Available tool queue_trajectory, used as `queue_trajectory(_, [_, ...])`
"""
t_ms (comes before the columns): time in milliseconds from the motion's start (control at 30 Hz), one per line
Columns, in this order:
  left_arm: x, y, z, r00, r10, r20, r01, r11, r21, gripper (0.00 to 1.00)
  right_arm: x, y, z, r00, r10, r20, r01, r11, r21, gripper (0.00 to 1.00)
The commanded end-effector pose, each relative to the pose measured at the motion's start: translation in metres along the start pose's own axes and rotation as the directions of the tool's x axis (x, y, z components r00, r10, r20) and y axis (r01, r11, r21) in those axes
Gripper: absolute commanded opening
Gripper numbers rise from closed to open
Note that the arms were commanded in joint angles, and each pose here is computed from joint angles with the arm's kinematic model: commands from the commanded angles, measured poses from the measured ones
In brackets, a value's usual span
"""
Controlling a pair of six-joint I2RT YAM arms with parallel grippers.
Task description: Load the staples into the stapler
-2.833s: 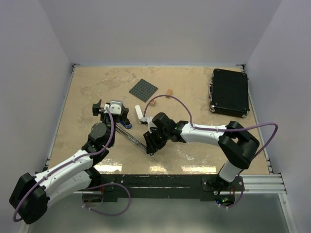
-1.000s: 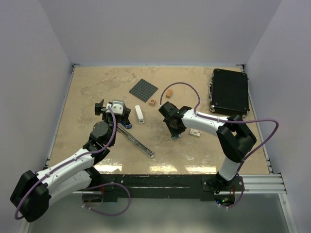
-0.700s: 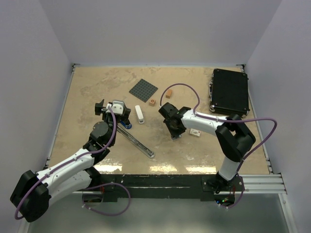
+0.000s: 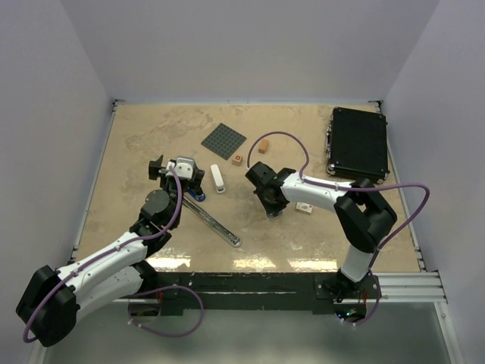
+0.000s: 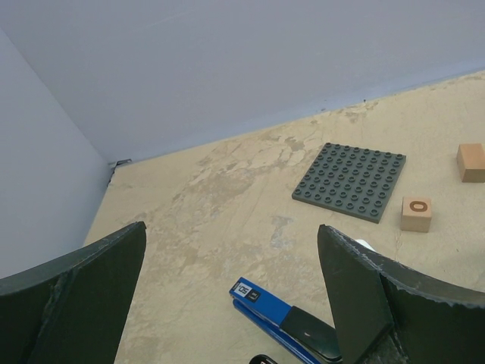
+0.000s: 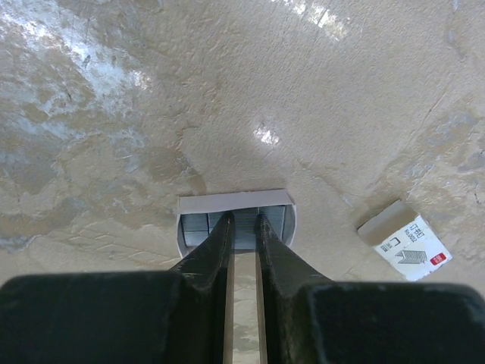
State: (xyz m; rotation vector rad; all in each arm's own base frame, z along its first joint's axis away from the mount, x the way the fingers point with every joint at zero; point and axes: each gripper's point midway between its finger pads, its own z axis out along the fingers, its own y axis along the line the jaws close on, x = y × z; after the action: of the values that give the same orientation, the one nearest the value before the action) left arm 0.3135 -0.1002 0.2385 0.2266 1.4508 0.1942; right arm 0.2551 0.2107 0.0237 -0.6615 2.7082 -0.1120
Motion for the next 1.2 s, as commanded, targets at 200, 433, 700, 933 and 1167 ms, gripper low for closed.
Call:
queue_trajectory(200, [-0.016, 0.002, 0.003, 0.997, -0.060, 0.049, 0.060, 0.998, -0.006, 1.00, -0.023, 0.001, -0.033, 0.996, 0.011, 0.087, -0.008, 1.000, -0.025, 0.05])
queue_trajectory(433, [-0.017, 0.003, 0.003, 0.997, -0.061, 0.051, 0.062, 0.998, -0.008, 1.00, -0.043, 0.003, -0.054, 0.988, 0.009, 0.154, 0.000, 0.998, -0.056, 0.05])
queue_trajectory(700, [-0.017, 0.003, 0.002, 0.997, -0.061, 0.050, 0.062, 0.998, -0.009, 1.00, -0.068, 0.038, -0.034, 0.985, -0.033, 0.169, 0.056, 0.989, -0.137, 0.06])
queue_trajectory(933, [-0.020, 0.007, 0.001, 0.997, -0.056, 0.056, 0.057, 0.998, -0.023, 1.00, -0.071, 0.052, -0.003, 0.989, -0.077, 0.124, 0.092, 0.989, -0.118, 0.08])
queue_trajectory(1167, [-0.022, 0.009, 0.001, 0.997, -0.056, 0.062, 0.057, 0.998, -0.025, 1.00, -0.066, 0.052, 0.005, 0.994, -0.087, 0.068, 0.093, 0.991, -0.096, 0.19])
